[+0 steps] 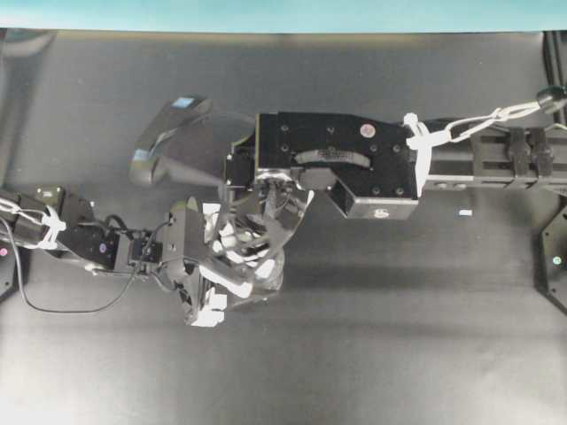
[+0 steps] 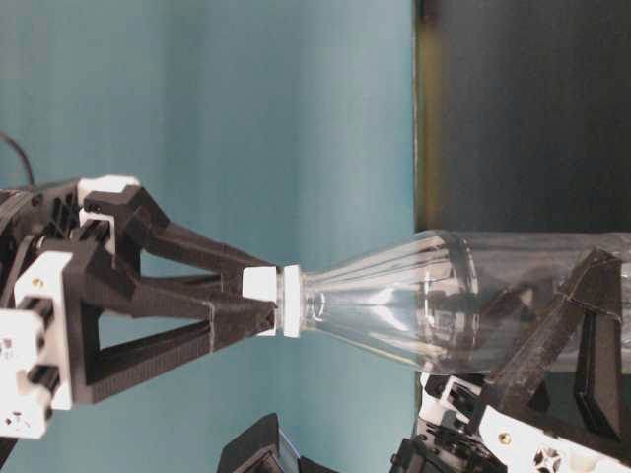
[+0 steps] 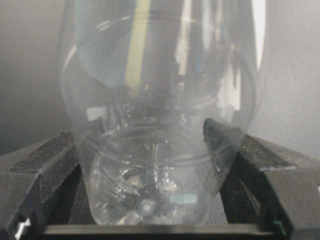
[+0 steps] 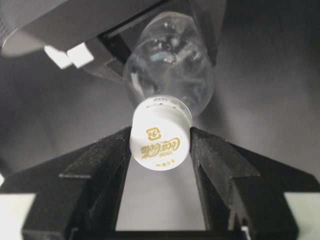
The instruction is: Open the bottle cap by holding the bottle with the left arm and twisting the cap with the right arm.
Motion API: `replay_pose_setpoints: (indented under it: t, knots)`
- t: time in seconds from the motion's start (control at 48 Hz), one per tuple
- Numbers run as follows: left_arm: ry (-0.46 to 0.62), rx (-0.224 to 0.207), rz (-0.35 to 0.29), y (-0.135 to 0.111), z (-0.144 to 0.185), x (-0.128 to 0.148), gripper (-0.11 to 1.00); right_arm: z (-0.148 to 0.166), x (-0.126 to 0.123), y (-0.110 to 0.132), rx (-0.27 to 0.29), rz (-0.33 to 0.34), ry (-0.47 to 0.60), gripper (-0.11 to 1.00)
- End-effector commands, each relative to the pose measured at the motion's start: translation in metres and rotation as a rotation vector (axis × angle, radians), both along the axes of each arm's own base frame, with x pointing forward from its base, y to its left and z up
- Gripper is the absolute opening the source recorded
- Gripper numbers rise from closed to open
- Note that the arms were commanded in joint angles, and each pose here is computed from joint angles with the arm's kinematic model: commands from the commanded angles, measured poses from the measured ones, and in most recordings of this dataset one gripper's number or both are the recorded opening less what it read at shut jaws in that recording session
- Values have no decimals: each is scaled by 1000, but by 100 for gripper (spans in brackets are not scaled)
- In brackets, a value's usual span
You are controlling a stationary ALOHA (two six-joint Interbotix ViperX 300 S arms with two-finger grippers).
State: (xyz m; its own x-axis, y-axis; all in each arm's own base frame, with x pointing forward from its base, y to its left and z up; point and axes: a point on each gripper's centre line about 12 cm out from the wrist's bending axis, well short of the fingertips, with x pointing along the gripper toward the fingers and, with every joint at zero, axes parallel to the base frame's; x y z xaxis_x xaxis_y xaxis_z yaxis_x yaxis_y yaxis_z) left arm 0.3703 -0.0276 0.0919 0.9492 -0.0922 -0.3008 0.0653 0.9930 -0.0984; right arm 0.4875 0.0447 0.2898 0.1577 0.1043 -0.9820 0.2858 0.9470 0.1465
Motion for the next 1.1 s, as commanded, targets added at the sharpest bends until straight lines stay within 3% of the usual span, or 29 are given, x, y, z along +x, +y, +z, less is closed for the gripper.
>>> replay_pose_setpoints:
  t: [0.0,0.292,0.5,0.813,1.084]
  knots:
    - [-18,-2,-7,-2,5,2,82,3,0,7,-17,110,-21,38]
    - [-17,-1,-7,-2,4,2,82,3,-1,9,-73,512,-56,38]
    - [-15,-1,-7,-2,4,1,82,2,0,13,-106,694,-94,38]
    - [-13,5,-12,-3,4,1,82,4,0,20,-135,886,-134,38]
    - [-19,4,-13,-4,5,2,82,2,-8,20,-129,926,-122,38]
